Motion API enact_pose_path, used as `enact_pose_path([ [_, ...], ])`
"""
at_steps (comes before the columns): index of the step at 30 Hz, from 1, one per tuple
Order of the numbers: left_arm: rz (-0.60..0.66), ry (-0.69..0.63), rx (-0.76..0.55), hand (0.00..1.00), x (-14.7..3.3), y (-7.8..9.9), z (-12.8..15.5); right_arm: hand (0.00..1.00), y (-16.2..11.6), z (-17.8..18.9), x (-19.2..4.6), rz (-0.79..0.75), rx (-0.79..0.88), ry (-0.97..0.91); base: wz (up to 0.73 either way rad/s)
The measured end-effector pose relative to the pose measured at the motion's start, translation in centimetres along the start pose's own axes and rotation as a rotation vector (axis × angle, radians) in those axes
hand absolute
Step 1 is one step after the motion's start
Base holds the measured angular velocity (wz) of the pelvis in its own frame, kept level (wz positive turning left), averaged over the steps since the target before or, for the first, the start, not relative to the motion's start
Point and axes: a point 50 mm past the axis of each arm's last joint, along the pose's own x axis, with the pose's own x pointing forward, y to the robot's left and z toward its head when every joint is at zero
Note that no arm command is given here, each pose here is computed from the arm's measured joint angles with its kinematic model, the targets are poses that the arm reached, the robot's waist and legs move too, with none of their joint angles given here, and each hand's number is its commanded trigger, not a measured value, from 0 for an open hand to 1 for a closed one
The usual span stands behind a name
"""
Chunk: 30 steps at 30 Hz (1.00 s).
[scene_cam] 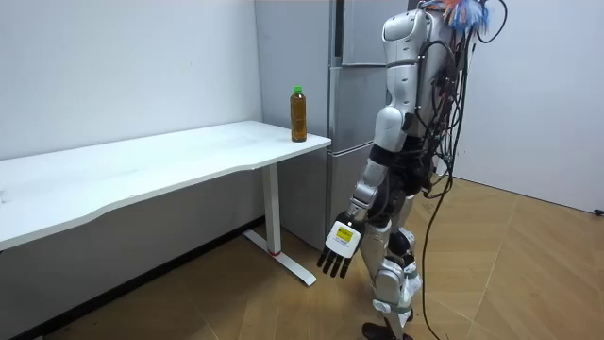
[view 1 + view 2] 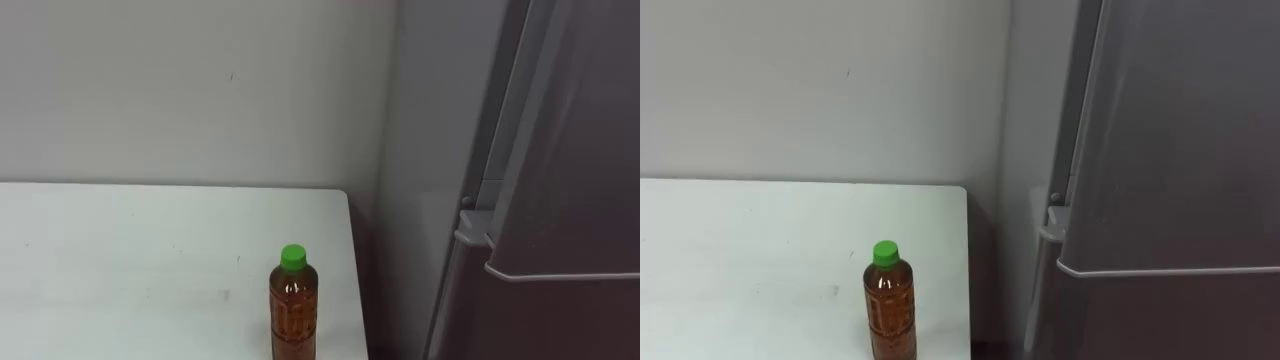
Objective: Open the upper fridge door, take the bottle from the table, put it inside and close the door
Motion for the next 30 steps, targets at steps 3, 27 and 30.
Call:
enact_pose_path([
  [3,0.016,0.004,0.007,0.0,0.0,0.1,-0.1,0.0,0.0,0.0,0.0,0.0,0.001,0.0,0.0],
  [27,0.12,0.011,-0.042,0.0,-0.1,1.9,-0.6,0.0,-0.1,0.2,0.0,0.003,-0.018,0.0,0.01],
  [30,0.15,0.007,-0.087,0.0,-0.1,2.3,-0.3,0.0,-0.3,0.4,0.0,0.002,-0.041,0.0,0.0],
])
